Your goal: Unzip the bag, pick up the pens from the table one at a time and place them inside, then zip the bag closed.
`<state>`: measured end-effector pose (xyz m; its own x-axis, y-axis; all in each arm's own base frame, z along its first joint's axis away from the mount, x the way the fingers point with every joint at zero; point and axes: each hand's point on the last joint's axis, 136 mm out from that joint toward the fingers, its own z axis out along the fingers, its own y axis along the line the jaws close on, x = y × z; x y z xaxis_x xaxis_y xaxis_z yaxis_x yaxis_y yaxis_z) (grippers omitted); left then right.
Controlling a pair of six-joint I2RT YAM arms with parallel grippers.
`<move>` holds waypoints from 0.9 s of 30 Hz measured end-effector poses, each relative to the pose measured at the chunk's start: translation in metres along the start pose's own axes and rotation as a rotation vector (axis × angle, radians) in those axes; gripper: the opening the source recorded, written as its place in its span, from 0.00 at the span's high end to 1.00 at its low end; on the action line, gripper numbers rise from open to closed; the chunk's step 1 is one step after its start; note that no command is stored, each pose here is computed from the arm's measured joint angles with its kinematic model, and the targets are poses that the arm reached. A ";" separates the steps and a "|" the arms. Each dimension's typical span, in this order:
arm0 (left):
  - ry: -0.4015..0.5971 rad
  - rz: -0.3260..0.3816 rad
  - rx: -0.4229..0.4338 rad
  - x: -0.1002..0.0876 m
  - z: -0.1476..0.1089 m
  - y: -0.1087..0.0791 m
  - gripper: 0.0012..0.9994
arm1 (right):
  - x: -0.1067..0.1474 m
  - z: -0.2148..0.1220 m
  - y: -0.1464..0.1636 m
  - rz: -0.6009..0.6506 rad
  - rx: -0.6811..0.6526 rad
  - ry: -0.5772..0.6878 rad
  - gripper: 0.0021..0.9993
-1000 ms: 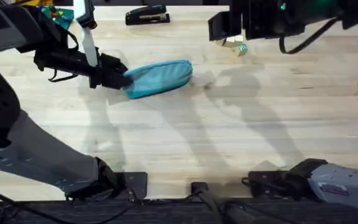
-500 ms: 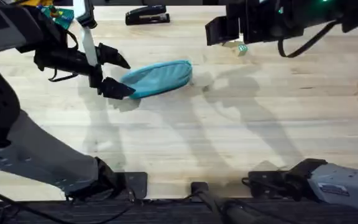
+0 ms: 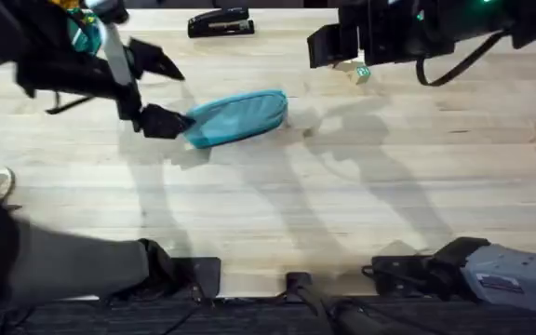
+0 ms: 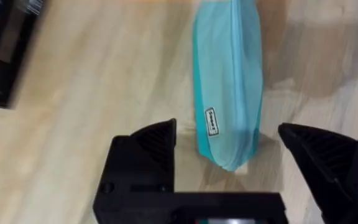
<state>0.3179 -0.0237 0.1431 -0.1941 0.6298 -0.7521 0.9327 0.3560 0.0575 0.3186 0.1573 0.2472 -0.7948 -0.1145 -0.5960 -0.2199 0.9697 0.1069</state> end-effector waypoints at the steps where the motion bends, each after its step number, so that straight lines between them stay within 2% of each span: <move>1: -0.001 0.018 -0.026 -0.008 -0.007 -0.001 0.00 | 0.000 0.000 0.000 0.000 0.000 0.000 0.00; 5: -0.009 0.073 -0.133 -0.041 -0.036 -0.009 0.00 | 0.000 0.000 0.000 0.000 0.000 0.000 0.00; 7: -0.008 0.068 -0.183 -0.054 -0.049 -0.014 0.00 | 0.000 0.000 0.000 0.000 0.000 0.000 0.00; 9: -0.005 0.033 -0.238 -0.066 -0.063 -0.021 0.00 | 0.000 0.000 0.000 0.000 0.000 0.000 0.00; 11: -0.003 -0.022 -0.288 -0.074 -0.074 -0.028 0.01 | 0.000 0.000 0.000 0.000 0.000 -0.001 0.00; 16: -0.012 -0.236 -0.430 -0.088 -0.101 -0.044 0.00 | -0.001 -0.005 0.000 0.001 -0.004 -0.014 0.00; 20: -0.038 -0.376 -0.509 -0.094 -0.117 -0.061 0.00 | -0.005 -0.018 0.000 0.004 -0.015 -0.050 0.00; 23: -0.049 -0.455 -0.527 -0.095 -0.122 -0.079 0.00 | -0.007 -0.031 -0.001 0.007 -0.024 -0.084 0.00; 27: -0.034 -0.559 -0.497 -0.089 -0.119 -0.108 0.00 | -0.009 -0.044 -0.001 0.009 -0.033 -0.116 0.00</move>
<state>0.1985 -0.0361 0.2824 -0.5822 0.2445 -0.7754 0.4489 0.8918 -0.0558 0.3013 0.1478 0.2872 -0.7265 -0.0777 -0.6828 -0.2330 0.9626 0.1383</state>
